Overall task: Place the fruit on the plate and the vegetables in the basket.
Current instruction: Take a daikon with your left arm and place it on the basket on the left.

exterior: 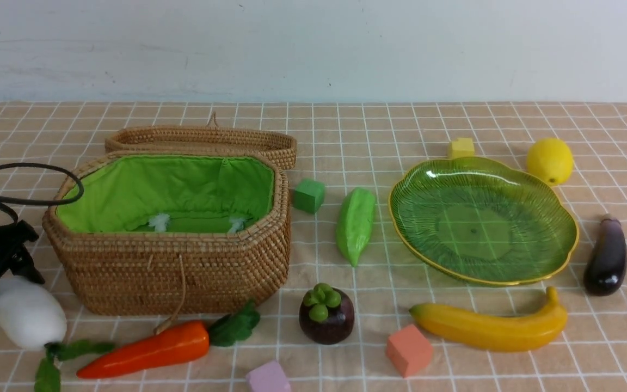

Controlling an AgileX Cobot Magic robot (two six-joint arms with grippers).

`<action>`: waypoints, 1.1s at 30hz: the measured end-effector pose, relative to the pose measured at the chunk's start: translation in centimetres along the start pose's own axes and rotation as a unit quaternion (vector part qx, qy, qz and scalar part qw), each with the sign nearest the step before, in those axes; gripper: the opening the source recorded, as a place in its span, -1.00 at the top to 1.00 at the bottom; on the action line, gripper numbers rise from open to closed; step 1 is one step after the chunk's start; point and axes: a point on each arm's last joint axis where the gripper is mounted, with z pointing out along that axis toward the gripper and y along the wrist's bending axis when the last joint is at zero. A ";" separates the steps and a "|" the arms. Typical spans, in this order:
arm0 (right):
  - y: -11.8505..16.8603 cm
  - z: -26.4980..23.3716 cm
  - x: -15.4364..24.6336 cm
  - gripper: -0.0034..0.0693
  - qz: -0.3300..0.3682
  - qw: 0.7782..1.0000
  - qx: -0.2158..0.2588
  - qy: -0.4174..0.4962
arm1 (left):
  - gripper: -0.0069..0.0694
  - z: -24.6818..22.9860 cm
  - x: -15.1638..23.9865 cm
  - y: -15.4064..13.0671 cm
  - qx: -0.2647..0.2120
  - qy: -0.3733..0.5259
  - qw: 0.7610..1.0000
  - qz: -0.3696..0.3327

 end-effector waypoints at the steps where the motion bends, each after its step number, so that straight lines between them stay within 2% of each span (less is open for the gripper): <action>1: 0.0 0.0 0.0 0.75 0.000 1.000 -0.001 0.000 | -0.56 0.0 0.0 0.0 -0.003 0.001 1.000 0.006; 5: 0.1 0.0 -0.1 0.75 0.004 1.000 -0.005 -0.004 | -0.44 0.0 0.1 0.1 -0.018 0.012 0.999 0.030; 14: 0.1 0.0 -0.1 0.75 0.005 1.000 -0.007 -0.005 | -0.44 -2.3 0.3 0.9 -0.082 0.025 0.992 0.089; 19: 0.1 0.0 -0.1 0.75 0.006 1.000 -0.008 -0.006 | -0.44 -9.0 -1.7 -1.4 -0.045 -0.063 0.991 0.114; 21: 0.1 0.0 -0.1 0.75 0.006 1.000 -0.007 -0.007 | -0.44 -13.2 -2.1 -3.4 -0.017 -0.118 0.977 0.177; 22: 0.1 0.0 -0.1 0.75 0.005 1.000 -0.006 -0.006 | -0.44 -15.5 -2.0 -4.7 -0.002 -0.149 0.963 0.226; 23: 0.0 0.0 0.0 0.74 0.001 1.000 0.000 -0.002 | -0.44 -19.0 -1.3 -7.7 0.029 -0.197 0.920 0.337; 25: -0.1 0.0 0.0 0.74 -0.006 1.000 0.006 0.001 | -0.44 -20.3 -0.6 -9.5 0.045 -0.215 0.887 0.405; 26: -0.3 0.0 0.1 0.73 -0.023 1.000 0.017 0.006 | -0.44 -21.5 1.3 -12.8 0.076 -0.232 0.820 0.518; 27: -0.5 0.0 0.1 0.73 -0.028 0.999 0.024 0.007 | -0.44 -21.7 2.5 -14.6 0.092 -0.236 0.774 0.580; 28: -0.6 0.0 0.1 0.72 -0.036 0.999 0.035 0.009 | -0.44 -21.6 3.2 -15.7 0.097 -0.237 0.738 0.624; 30: -1.1 -0.1 0.1 0.72 -0.056 0.996 0.061 0.007 | -0.44 -20.1 6.5 -19.5 0.119 -0.232 0.620 0.740; 31: -1.2 -0.1 0.0 0.72 -0.060 0.996 0.067 0.004 | -0.44 -19.2 7.6 -20.8 0.126 -0.229 0.587 0.766; 33: -1.3 -0.1 -0.1 0.72 -0.060 0.996 0.070 0.000 | -0.44 -17.7 9.0 -22.4 0.128 -0.229 0.548 0.795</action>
